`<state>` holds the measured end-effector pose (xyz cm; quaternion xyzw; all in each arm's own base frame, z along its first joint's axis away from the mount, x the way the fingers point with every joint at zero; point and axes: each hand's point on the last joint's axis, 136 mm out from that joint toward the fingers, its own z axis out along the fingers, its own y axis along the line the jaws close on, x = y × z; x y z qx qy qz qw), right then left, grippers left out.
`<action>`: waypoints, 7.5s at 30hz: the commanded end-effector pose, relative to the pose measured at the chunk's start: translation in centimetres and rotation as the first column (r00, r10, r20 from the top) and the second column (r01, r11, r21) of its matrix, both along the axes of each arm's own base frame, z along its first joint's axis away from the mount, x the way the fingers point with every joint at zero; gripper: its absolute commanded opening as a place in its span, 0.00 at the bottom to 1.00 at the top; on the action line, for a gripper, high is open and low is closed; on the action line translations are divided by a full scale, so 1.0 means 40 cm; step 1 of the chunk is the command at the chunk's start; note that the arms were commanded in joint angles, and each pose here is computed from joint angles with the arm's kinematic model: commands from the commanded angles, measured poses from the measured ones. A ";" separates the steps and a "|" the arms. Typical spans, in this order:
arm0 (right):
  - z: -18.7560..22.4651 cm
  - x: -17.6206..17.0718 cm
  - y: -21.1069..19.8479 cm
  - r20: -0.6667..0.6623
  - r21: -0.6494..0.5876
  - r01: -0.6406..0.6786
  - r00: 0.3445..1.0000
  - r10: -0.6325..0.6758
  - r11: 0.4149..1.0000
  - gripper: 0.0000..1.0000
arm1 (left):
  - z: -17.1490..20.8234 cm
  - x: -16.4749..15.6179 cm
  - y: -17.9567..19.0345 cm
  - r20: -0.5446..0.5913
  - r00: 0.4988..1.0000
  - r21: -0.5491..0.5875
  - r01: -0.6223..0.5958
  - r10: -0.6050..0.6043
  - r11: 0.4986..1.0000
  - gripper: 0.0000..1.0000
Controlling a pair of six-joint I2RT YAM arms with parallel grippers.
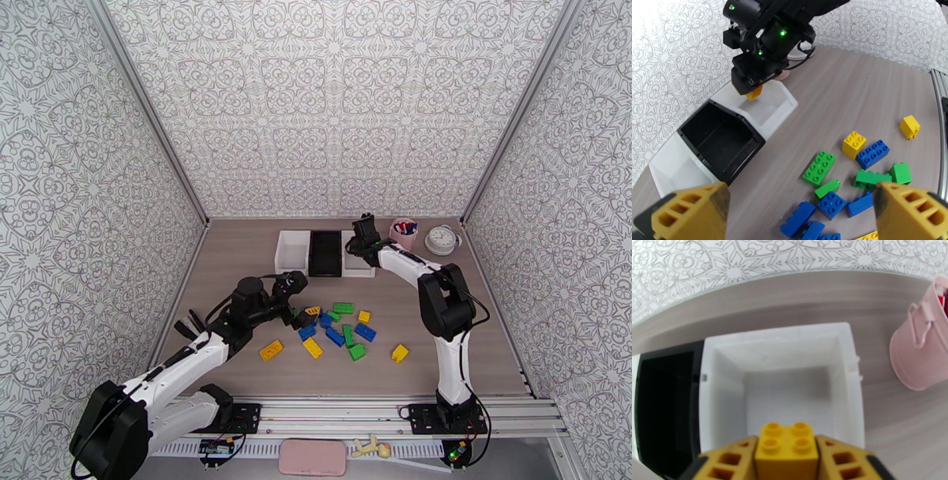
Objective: Sort the legos into containers by color
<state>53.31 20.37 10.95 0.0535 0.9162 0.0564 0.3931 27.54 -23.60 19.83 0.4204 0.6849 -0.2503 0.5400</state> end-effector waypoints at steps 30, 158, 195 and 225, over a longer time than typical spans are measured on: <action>0.337 -0.486 0.254 0.379 -0.190 -0.888 0.327 0.866 0.419 1.00 | -0.197 0.137 0.314 -0.516 0.355 0.484 -0.630 0.780 0.607 0.99; 0.129 -0.477 0.342 -0.026 -0.210 -0.905 0.385 0.923 0.371 0.97 | 0.054 0.486 0.335 -0.622 0.358 0.036 -0.875 0.696 0.482 1.00; -0.162 -0.526 0.471 -0.438 -0.108 -0.985 0.167 0.883 0.133 0.65 | -0.034 0.371 0.530 -0.764 0.185 0.051 -0.937 0.618 0.344 1.00; -0.155 -0.502 0.445 -0.439 -0.146 -0.978 0.198 0.876 0.148 0.09 | -0.024 0.363 0.480 -0.713 0.244 0.083 -0.901 0.657 0.425 1.00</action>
